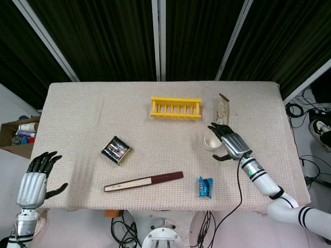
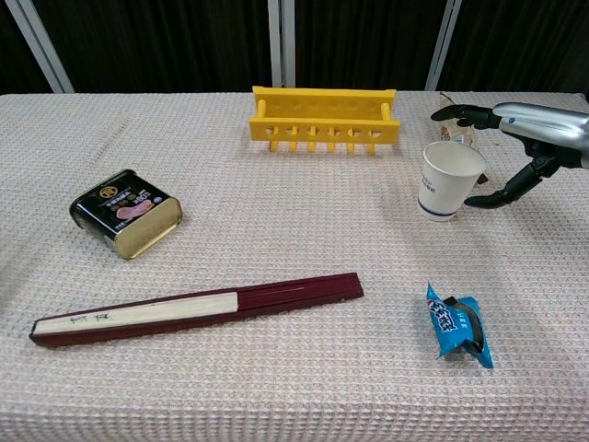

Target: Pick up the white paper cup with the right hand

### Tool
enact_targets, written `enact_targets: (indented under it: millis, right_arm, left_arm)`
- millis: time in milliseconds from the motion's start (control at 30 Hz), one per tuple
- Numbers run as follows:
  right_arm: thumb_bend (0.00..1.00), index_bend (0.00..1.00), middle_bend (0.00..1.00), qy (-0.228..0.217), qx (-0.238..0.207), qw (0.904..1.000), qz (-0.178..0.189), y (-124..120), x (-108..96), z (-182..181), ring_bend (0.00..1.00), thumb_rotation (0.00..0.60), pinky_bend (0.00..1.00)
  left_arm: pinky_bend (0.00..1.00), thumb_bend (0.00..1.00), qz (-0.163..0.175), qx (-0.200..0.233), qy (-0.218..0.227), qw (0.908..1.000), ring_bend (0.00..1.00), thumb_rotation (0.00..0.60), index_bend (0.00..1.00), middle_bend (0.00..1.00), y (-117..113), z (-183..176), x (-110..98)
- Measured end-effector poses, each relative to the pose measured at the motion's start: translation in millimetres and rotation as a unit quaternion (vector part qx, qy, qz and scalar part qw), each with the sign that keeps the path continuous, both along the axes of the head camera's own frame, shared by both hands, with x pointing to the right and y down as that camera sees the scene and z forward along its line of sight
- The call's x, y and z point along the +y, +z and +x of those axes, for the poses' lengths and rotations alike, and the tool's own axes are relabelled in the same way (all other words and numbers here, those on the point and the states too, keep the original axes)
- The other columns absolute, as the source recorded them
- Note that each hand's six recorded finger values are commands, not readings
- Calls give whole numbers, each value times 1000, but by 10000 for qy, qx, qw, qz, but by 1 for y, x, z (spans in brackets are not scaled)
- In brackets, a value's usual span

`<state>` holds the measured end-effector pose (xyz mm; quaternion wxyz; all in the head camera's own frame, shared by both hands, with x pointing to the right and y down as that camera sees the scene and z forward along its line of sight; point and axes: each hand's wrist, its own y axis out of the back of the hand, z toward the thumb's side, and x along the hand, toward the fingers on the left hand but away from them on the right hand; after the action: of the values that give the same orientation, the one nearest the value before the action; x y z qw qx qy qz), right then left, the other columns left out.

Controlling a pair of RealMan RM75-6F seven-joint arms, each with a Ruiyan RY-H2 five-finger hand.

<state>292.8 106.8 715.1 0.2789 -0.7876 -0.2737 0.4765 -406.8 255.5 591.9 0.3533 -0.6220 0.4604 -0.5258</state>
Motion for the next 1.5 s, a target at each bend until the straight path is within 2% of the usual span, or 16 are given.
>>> enact_targets:
  millis: [267,500,600,700,833,1000,1100,1300,1400,1500]
  right_arm:
    - [166,0,36,15,8,10000,11,2,-7,-1,0,600,0]
    - [191,20,111,-155,289,9994,85,7,-18,-3,2,600,2]
    - [224,113,174,-302,456,9985,104,13,-22,-8,55,600,50]
    - [303,270,302,-357,489,9981,133,19,-23,-16,177,600,178]
    - [342,357,360,-234,342,9990,154,21,-23,-20,221,600,255]
    - [331,370,359,205,-348,9992,-1,15,-19,-24,222,600,265]
    - [320,370,357,563,-968,9936,-158,11,-17,-28,220,600,265]
    - [320,327,320,1187,-2125,9681,-591,22,-10,-49,192,600,196]
    - [315,290,296,1409,-2490,9542,-869,37,-4,-68,156,600,119]
    - [306,247,261,1546,-2666,9454,-1058,51,1,-84,112,600,42]
  left_arm:
    - [165,80,-36,-8,26,10000,106,600,202,141,2,-1,1]
    - [165,81,-64,-78,-38,9999,106,600,203,141,0,-6,3]
    - [165,81,-70,-84,-54,9999,106,600,202,141,-1,-6,3]
    - [165,81,-61,-94,-79,9999,106,600,202,141,-2,-7,4]
    - [165,80,-44,-108,-101,9999,106,600,203,141,-4,-10,4]
    - [165,81,5,-127,-141,9998,106,600,203,141,-6,-14,4]
    - [166,81,5,-112,-113,9999,107,600,203,141,-6,-12,4]
    - [165,80,-14,-73,-97,9999,106,600,203,141,-4,-10,5]
    - [165,80,-22,-62,-116,9999,106,600,204,141,-3,-11,5]
    - [165,80,-35,-53,-128,9999,106,600,203,141,-2,-12,6]
